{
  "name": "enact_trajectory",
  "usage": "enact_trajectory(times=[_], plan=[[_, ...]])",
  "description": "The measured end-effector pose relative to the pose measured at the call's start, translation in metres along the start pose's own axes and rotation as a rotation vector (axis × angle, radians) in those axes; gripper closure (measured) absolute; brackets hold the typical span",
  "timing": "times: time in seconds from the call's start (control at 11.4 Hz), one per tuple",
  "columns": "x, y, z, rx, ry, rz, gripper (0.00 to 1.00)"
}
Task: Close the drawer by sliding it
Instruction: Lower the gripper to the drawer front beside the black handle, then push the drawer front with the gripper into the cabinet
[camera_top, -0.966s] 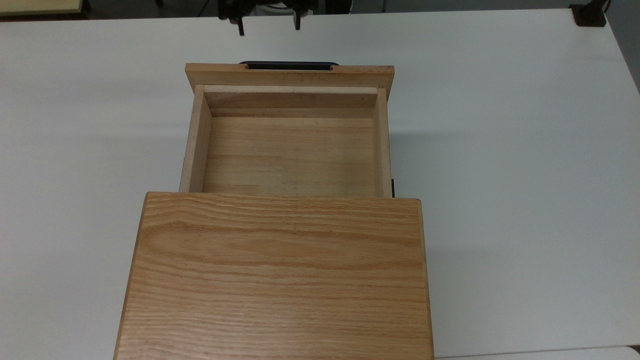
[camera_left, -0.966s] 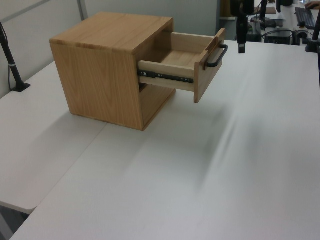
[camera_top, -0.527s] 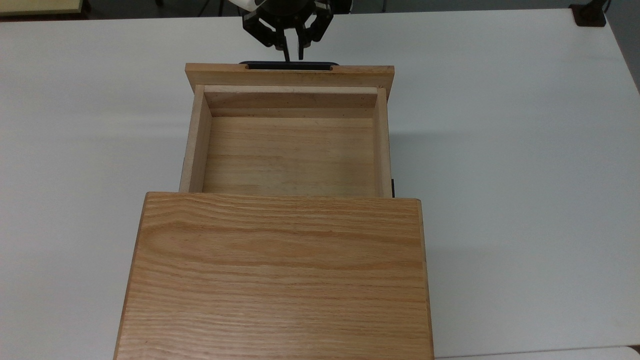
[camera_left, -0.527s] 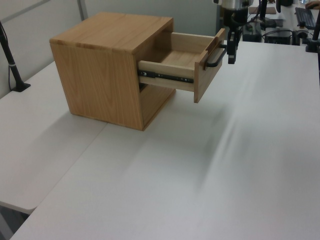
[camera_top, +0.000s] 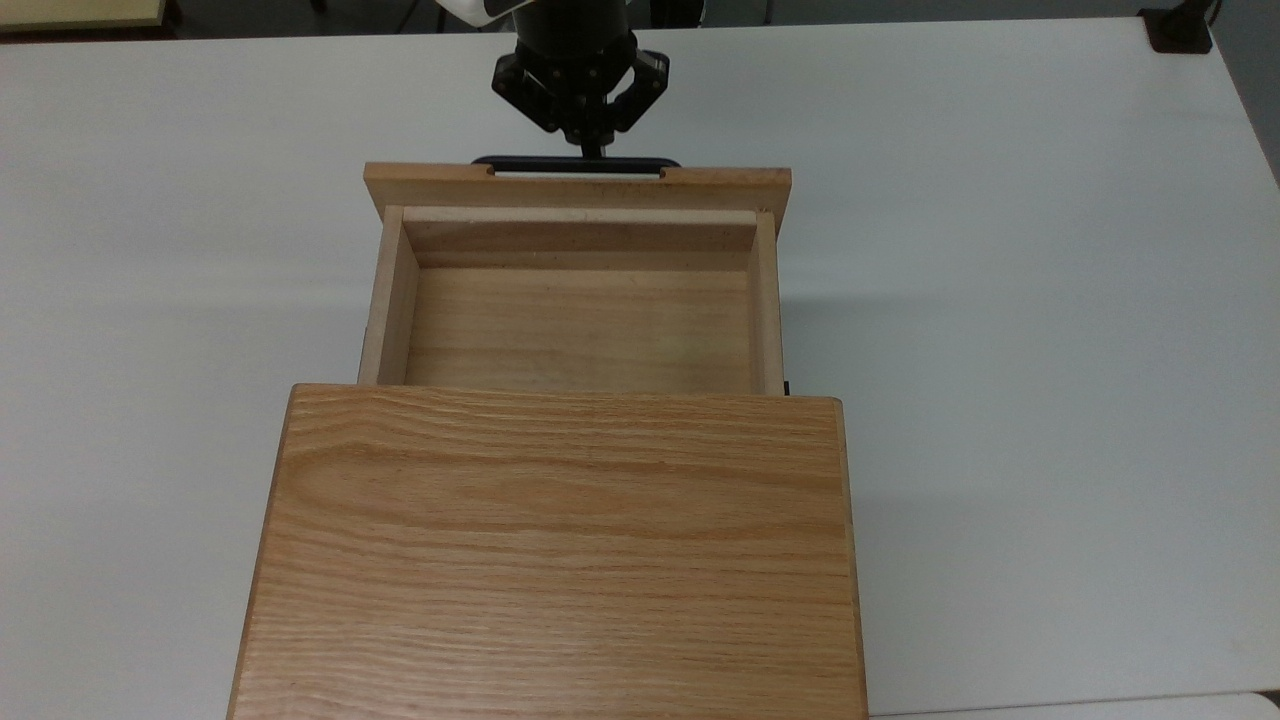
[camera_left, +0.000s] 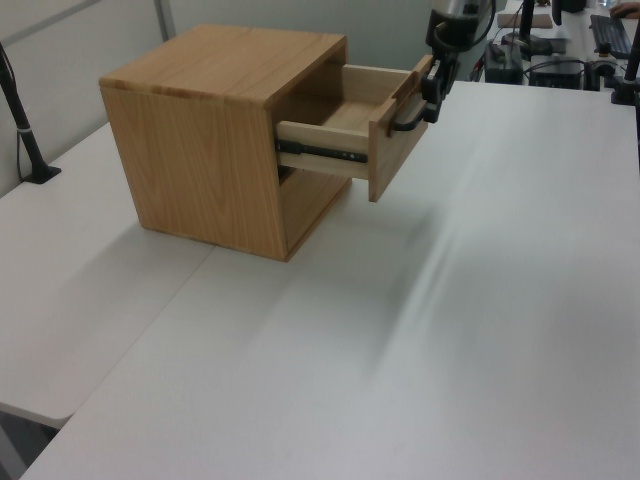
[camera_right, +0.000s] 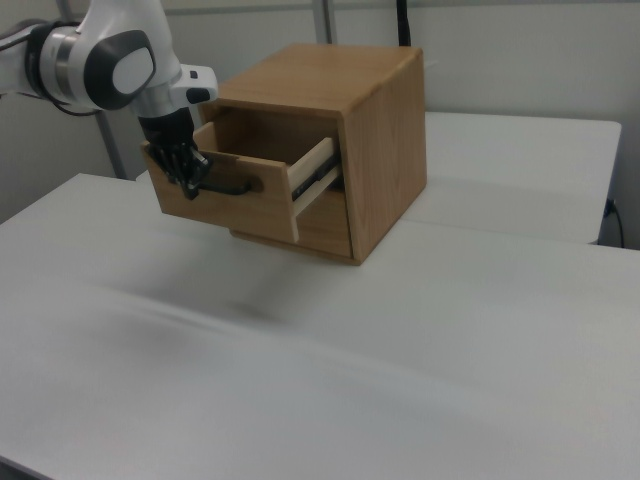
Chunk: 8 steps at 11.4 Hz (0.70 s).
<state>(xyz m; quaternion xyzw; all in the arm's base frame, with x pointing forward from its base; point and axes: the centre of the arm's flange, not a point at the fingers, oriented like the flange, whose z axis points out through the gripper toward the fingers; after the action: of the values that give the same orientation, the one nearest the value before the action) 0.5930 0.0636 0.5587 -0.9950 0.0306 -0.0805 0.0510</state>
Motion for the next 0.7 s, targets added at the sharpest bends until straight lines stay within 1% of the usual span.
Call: enact_trajectory(times=[0.44, 0.7], plan=[[0.032, -0.001, 0.019, 0.013, 0.135, 0.067, 1.0], [0.059, -0.001, 0.036, -0.014, 0.202, 0.145, 1.0]])
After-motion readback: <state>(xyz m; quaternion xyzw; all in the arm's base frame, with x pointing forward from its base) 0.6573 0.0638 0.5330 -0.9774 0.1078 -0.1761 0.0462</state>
